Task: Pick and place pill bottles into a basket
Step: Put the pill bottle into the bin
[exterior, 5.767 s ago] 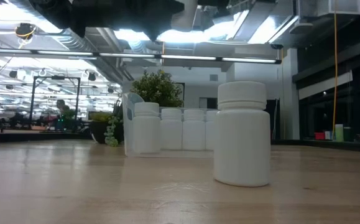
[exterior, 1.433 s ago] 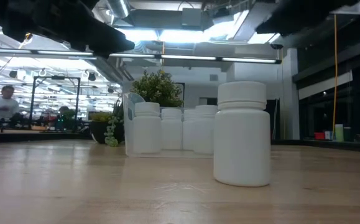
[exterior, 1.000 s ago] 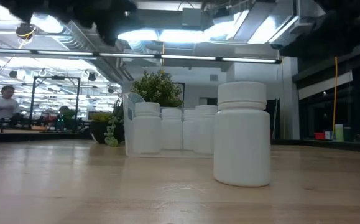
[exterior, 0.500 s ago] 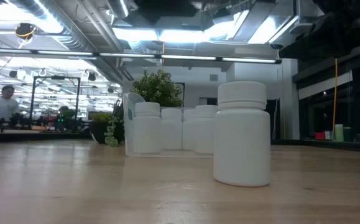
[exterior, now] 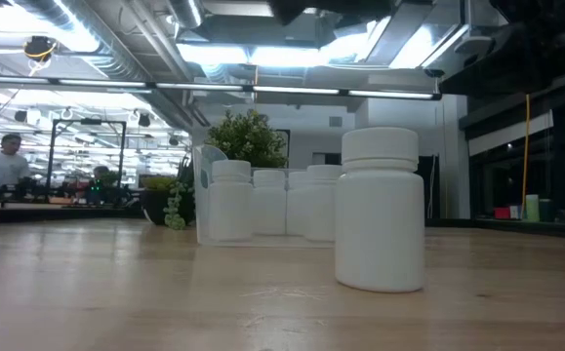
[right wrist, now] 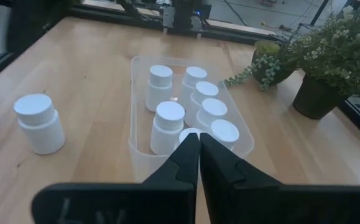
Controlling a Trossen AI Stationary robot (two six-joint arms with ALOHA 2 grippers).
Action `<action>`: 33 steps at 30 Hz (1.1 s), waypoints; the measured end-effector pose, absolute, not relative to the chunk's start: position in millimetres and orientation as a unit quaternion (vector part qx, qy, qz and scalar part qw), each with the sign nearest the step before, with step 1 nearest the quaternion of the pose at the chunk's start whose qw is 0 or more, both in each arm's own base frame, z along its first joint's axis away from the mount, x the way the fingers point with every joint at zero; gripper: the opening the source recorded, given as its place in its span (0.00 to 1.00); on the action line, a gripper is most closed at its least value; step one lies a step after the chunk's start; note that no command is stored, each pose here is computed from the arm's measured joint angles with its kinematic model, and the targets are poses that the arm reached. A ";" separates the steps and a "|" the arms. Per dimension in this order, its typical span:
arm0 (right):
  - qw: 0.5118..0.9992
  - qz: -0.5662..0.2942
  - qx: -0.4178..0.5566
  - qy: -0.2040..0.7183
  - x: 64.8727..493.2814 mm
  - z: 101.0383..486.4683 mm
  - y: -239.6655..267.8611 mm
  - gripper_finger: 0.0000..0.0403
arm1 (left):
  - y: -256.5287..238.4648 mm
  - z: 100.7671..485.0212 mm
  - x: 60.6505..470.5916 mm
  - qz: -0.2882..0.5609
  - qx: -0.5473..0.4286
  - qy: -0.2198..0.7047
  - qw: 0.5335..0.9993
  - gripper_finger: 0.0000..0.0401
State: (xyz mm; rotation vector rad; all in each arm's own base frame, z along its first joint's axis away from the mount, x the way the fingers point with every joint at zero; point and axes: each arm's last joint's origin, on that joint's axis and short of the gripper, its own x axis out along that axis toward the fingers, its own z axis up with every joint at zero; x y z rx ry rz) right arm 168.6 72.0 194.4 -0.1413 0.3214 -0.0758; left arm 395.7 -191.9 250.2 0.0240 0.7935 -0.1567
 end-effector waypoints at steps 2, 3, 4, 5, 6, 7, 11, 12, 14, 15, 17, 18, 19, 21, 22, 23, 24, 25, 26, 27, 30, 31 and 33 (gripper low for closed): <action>0.983 -0.038 -0.073 0.164 168.3 193.6 71.8 0.04 | -193.9 247.4 403.1 -0.073 0.014 0.393 0.917 0.50; 0.983 -0.038 -0.073 0.164 168.3 193.4 71.8 0.04 | -193.3 244.6 404.7 -0.069 0.018 0.403 0.912 0.50; 0.983 -0.038 -0.074 0.166 168.2 193.2 71.8 0.05 | -192.6 241.2 406.9 -0.064 0.021 0.410 0.910 0.50; 0.982 -0.038 -0.075 0.168 168.0 192.7 71.7 0.05 | -191.1 238.5 409.1 -0.061 0.021 0.412 0.909 0.50; 0.982 -0.038 -0.076 0.169 167.9 192.5 71.6 0.05 | -190.0 234.8 409.7 -0.056 0.025 0.419 0.906 0.50; 0.982 -0.038 -0.076 0.169 167.9 192.4 71.6 0.05 | -188.9 231.8 410.4 -0.052 0.028 0.424 0.904 0.50; 0.982 -0.038 -0.076 0.169 167.9 192.5 71.6 0.05 | -186.4 225.4 413.5 -0.044 0.030 0.430 0.901 0.50; 0.982 -0.038 -0.076 0.169 167.9 192.5 71.6 0.05 | -185.8 224.9 413.8 -0.044 0.030 0.431 0.901 0.50; 0.982 -0.036 -0.075 0.169 167.9 192.5 71.7 0.05 | -186.2 221.8 414.7 -0.043 0.031 0.434 0.900 0.50; 0.982 -0.034 -0.075 0.170 168.0 192.5 71.8 0.05 | -186.2 219.9 414.6 -0.044 0.036 0.437 0.897 0.50; 0.982 -0.034 -0.075 0.170 168.0 192.4 71.9 0.05 | -186.5 216.4 414.7 -0.048 0.042 0.444 0.894 0.50; 0.982 -0.034 -0.075 0.170 168.0 192.4 71.9 0.05 | -187.0 214.8 415.8 -0.050 0.041 0.443 0.894 0.50; 0.982 -0.034 -0.075 0.170 168.0 192.4 71.9 0.05 | -187.2 213.0 416.3 -0.049 0.042 0.444 0.894 0.50; 0.982 -0.034 -0.075 0.170 168.0 192.4 71.9 0.05 | -187.6 205.9 417.1 -0.048 0.046 0.454 0.888 0.50; 0.982 -0.034 -0.075 0.170 168.0 192.4 71.9 0.05 | -188.1 202.6 417.9 -0.048 0.047 0.457 0.887 0.50; 0.982 -0.034 -0.075 0.170 168.0 192.5 71.9 0.05 | -188.3 199.7 418.1 -0.050 0.047 0.462 0.884 0.50; 0.982 -0.034 -0.075 0.170 168.0 192.5 71.9 0.05 | -188.7 197.4 418.4 -0.052 0.046 0.465 0.883 0.50; 0.982 -0.033 -0.075 0.170 168.0 192.5 71.9 0.05 | -189.2 195.6 418.8 -0.056 0.045 0.467 0.881 0.50; 0.982 -0.033 -0.075 0.170 168.0 192.5 71.9 0.05 | -189.4 193.5 419.2 -0.057 0.045 0.470 0.880 0.50; 0.982 -0.033 -0.075 0.170 168.0 192.5 71.9 0.05 | -189.7 191.1 419.8 -0.056 0.046 0.471 0.879 0.50; 0.982 -0.033 -0.075 0.169 168.0 192.5 71.9 0.05 | -189.8 188.0 420.0 -0.056 0.047 0.475 0.877 0.50; 0.982 -0.033 -0.075 0.169 168.0 192.5 71.9 0.05 | -189.8 188.6 420.1 -0.056 0.047 0.473 0.878 0.50; 0.982 -0.033 -0.075 0.169 168.0 192.5 71.9 0.05 | -189.5 188.9 420.3 -0.055 0.046 0.472 0.879 0.50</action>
